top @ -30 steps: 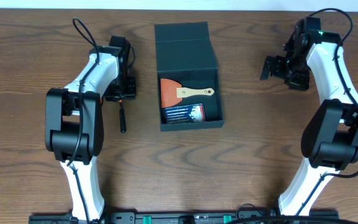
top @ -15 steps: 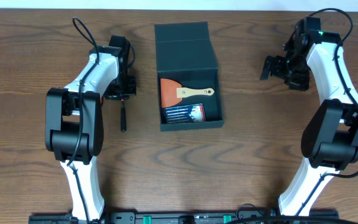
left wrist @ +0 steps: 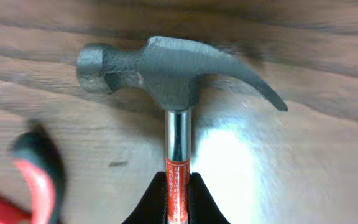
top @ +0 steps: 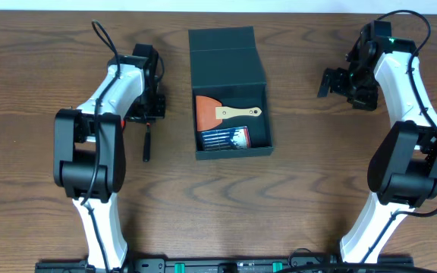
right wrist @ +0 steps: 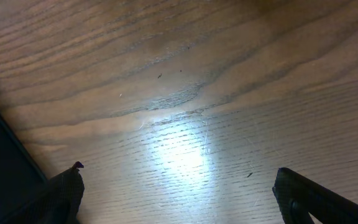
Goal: Pack container
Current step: 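Lower the left gripper onto the red hammer handle and grasp it, then carry the hammer into the box and open the left gripper, then move the left gripper back and grasp the red pliers, then carry the pliers into the box and release them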
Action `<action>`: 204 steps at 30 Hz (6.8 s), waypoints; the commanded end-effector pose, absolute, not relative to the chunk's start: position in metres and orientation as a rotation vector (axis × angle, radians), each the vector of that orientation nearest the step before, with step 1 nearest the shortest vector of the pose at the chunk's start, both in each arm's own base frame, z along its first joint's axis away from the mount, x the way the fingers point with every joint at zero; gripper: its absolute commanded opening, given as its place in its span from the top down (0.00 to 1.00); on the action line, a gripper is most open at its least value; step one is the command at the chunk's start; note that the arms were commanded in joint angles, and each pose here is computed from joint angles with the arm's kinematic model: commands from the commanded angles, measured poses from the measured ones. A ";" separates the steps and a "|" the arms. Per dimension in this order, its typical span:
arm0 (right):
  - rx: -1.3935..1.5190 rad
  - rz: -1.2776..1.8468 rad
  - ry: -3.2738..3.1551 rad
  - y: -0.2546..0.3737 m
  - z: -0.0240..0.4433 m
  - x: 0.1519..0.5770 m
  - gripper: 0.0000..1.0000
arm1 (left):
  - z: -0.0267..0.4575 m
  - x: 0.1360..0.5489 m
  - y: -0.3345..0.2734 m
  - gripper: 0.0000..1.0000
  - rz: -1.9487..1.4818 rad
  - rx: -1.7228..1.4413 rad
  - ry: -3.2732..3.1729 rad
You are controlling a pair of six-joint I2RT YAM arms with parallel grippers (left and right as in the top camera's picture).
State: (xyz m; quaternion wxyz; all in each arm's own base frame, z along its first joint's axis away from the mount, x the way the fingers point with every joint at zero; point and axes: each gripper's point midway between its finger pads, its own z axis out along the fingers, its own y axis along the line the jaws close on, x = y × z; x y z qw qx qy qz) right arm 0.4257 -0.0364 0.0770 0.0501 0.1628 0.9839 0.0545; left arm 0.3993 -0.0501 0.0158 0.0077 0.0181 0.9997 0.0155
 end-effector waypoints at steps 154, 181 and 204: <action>0.449 0.159 3.047 -0.033 0.072 0.417 0.01 | -0.013 0.365 0.012 0.81 0.047 0.207 3.237; 0.449 0.166 3.028 -0.033 0.072 0.421 0.01 | 0.188 0.394 -0.104 0.94 0.064 0.827 2.691; 0.449 0.166 3.028 -0.033 0.072 0.421 0.01 | 0.112 0.357 -0.282 0.95 0.132 2.187 1.838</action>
